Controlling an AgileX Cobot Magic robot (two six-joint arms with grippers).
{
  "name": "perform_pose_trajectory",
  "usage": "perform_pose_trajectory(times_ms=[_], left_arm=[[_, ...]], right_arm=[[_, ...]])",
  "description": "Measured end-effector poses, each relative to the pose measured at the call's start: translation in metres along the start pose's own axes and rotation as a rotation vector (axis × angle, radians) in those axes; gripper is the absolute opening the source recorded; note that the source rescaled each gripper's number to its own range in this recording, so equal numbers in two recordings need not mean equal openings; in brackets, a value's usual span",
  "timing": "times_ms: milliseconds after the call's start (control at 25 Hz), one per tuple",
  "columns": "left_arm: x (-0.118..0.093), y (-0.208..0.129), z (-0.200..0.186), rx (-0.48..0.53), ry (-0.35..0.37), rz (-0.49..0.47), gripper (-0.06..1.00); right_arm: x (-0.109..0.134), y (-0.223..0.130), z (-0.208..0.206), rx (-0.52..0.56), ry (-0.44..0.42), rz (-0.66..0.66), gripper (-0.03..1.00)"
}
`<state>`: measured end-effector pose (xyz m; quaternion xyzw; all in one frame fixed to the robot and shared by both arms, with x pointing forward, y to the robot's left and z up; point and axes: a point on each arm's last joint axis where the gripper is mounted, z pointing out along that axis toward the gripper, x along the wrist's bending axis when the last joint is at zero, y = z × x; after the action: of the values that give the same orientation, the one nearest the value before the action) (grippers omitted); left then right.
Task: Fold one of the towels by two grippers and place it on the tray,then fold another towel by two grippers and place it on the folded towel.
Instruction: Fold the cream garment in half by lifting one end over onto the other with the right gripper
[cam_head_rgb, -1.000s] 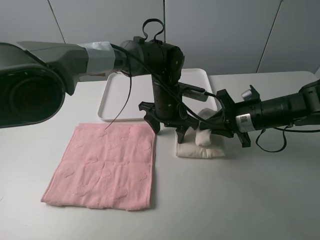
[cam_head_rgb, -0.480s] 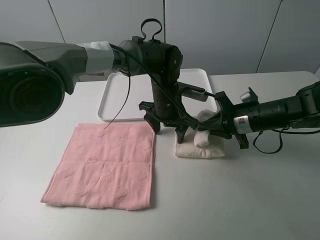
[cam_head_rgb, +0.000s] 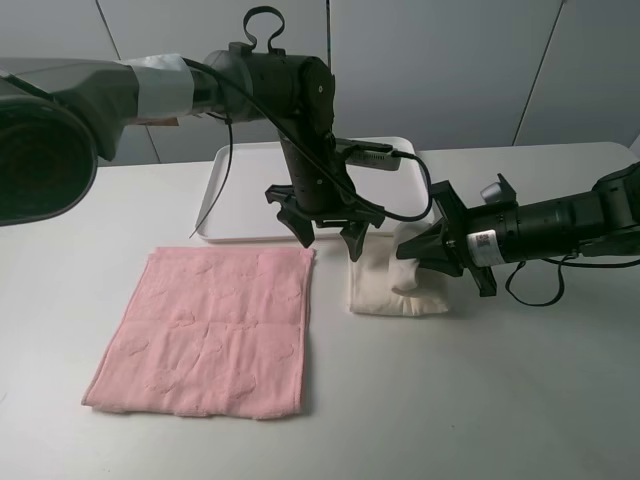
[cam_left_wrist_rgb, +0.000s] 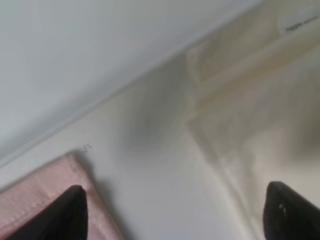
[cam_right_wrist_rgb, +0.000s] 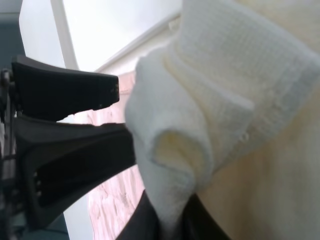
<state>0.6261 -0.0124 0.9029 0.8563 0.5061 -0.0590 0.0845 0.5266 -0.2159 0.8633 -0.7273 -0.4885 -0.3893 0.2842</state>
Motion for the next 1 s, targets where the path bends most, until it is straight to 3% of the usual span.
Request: perform_pose_trajectory(times_ms=[160, 480, 720, 840, 1000], left_arm=[[0.007, 0.003, -0.015, -0.026, -0.094, -0.024, 0.91], [0.031, 0.012, -0.048, -0.087, -0.116, -0.044, 0.91], [0.027, 0.021, -0.071, -0.156, -0.117, -0.023, 0.92], [0.027, 0.02, -0.072, -0.149, -0.116, -0.005, 0.92], [0.027, 0.02, -0.072, -0.146, -0.116, 0.0, 0.92]], right_arm=[[0.0, 0.0, 0.0, -0.002, 0.003, 0.003, 0.04], [0.001, 0.001, 0.0, -0.01, 0.009, 0.01, 0.06], [0.009, -0.003, -0.001, 0.033, 0.099, -0.004, 0.57], [0.013, -0.005, -0.001, 0.05, 0.137, -0.008, 0.62], [0.018, -0.001, -0.009, 0.008, 0.119, -0.044, 0.61]])
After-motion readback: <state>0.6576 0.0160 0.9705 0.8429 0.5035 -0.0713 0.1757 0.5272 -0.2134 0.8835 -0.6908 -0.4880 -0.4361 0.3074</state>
